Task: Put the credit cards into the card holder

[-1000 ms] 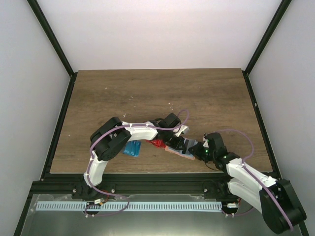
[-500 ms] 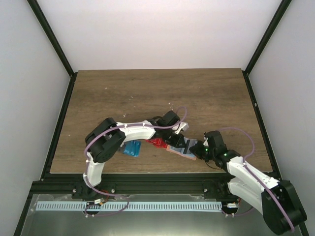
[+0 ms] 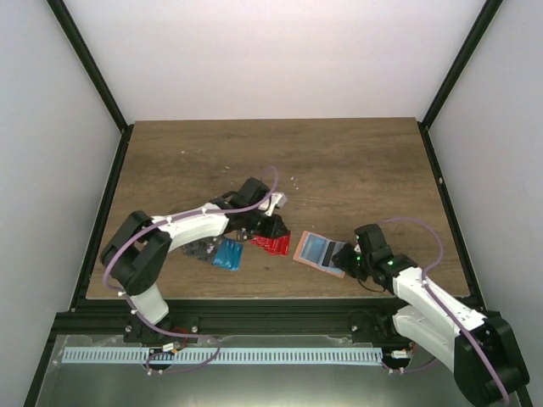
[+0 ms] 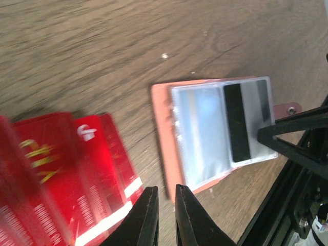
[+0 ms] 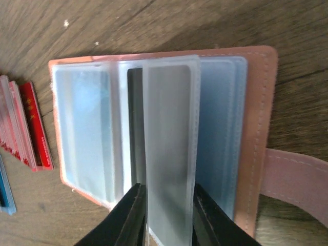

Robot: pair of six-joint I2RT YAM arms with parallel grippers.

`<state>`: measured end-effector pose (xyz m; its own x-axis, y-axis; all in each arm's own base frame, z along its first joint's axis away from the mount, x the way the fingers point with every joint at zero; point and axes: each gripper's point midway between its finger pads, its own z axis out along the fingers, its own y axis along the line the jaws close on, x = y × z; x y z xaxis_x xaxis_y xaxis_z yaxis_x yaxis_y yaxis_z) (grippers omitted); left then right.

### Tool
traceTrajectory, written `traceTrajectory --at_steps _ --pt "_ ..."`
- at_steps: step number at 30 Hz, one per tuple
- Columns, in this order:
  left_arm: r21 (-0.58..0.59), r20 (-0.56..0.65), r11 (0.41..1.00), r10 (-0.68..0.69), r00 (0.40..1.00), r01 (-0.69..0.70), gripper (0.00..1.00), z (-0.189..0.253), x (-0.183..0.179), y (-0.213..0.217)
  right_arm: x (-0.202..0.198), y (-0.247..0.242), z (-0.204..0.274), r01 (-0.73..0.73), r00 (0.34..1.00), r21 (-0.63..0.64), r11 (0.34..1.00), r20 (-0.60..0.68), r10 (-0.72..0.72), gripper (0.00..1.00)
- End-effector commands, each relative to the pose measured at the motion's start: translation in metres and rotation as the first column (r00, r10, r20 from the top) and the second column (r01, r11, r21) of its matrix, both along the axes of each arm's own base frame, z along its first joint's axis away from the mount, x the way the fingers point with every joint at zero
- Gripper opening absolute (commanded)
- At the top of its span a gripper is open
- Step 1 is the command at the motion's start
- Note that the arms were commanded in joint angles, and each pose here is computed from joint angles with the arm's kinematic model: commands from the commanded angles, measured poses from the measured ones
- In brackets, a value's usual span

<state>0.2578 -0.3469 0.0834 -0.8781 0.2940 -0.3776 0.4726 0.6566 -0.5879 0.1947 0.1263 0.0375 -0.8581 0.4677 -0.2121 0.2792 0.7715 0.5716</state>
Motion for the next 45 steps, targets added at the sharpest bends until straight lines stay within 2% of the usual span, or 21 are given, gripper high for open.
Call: traceTrajectory --at_steps 1,6,13,16,20,22,23,24,25,30,36,45 --pt "0.014 0.023 0.999 0.048 0.999 -0.048 0.13 0.001 0.005 0.028 0.001 -0.001 0.005 -0.02 1.0 -0.027 0.999 -0.005 0.02 0.29" --pt "-0.004 0.035 0.996 0.086 0.996 -0.086 0.13 0.005 0.007 0.045 0.015 0.014 0.022 -0.061 0.997 0.024 0.998 0.051 0.06 0.4" --pt "-0.037 0.062 0.992 0.12 0.991 -0.118 0.13 0.016 0.002 0.058 0.057 0.053 0.06 -0.173 0.981 0.098 0.98 0.105 0.162 0.43" --pt "-0.049 0.085 0.988 0.149 0.985 -0.146 0.14 0.024 0.002 0.068 0.078 0.095 0.093 -0.305 0.946 0.171 0.937 0.17 0.277 0.48" --pt "-0.035 0.139 0.978 0.209 0.968 -0.207 0.19 0.033 0.003 0.091 0.096 0.148 0.128 -0.44 0.883 0.129 0.889 0.242 0.402 0.55" --pt "-0.007 0.159 0.969 0.245 0.956 -0.247 0.26 0.032 0.004 0.105 0.098 0.163 0.139 -0.465 0.865 0.125 0.876 0.272 0.421 0.58" --pt "0.006 0.169 0.963 0.264 0.949 -0.269 0.33 0.03 0.005 0.112 0.099 0.167 0.139 -0.469 0.862 0.126 0.874 0.279 0.422 0.58" --pt "0.028 0.178 0.955 0.287 0.941 -0.296 0.46 0.027 0.007 0.119 0.097 0.169 0.137 -0.469 0.863 0.129 0.874 0.276 0.422 0.58" --pt "0.042 0.186 0.945 0.312 0.932 -0.325 0.52 0.024 0.01 0.126 0.096 0.17 0.132 -0.465 0.866 0.13 0.876 0.272 0.419 0.58" --pt "0.073 0.188 0.908 0.393 0.9 -0.412 0.58 0.008 0.024 0.148 0.085 0.184 0.114 -0.482 0.861 0.165 0.86 0.269 0.431 0.56" --pt "0.09 0.116 0.915 0.383 0.917 -0.393 0.59 -0.016 0.037 0.146 0.084 0.204 0.099 -0.509 0.848 0.16 0.846 0.259 0.462 0.53" --pt "0.202 0.082 0.895 0.389 0.918 -0.398 0.73 -0.039 0.053 0.146 0.084 0.185 0.077 -0.466 0.869 0.075 0.882 0.228 0.44 0.53"
